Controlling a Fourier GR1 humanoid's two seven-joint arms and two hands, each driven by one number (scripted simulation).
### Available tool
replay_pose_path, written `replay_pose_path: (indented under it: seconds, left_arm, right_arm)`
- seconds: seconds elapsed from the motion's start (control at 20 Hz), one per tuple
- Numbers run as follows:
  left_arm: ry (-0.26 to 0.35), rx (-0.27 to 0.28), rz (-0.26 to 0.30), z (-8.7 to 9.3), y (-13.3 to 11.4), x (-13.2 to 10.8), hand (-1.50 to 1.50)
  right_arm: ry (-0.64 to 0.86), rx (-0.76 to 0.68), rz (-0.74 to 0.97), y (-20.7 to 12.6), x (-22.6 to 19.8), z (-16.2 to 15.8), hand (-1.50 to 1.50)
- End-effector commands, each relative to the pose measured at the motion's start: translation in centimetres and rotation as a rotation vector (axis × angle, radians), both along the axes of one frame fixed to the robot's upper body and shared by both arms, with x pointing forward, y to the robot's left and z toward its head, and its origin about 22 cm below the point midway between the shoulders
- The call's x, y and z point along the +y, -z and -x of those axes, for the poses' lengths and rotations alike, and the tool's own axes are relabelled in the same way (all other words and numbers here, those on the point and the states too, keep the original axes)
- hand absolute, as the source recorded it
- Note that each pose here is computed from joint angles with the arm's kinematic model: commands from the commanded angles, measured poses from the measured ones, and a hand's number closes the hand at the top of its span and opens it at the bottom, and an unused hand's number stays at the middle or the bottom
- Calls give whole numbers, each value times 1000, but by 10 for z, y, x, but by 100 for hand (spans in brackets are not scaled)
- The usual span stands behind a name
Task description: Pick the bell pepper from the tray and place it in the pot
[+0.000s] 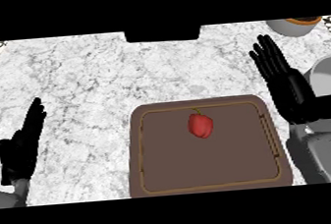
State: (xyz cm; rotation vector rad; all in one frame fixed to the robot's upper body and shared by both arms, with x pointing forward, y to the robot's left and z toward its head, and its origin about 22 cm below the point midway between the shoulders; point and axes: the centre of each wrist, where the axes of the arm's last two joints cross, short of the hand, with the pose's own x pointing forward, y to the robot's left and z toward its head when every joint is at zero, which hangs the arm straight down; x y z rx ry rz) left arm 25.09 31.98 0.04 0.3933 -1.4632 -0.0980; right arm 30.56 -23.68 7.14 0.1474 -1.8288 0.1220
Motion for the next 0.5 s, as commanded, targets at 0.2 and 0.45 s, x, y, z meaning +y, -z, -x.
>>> replay_pose_path:
  seconds: [0.2, 0.45]
  left_arm:
    - [250, 138, 123, 10, 21, -56, 0]
    - [249, 220, 164, 16, 29, -50, 0]
  right_arm:
    - [218, 175, 345, 33, 63, 13, 150]
    - [620, -239, 549, 19, 29, 10, -150]
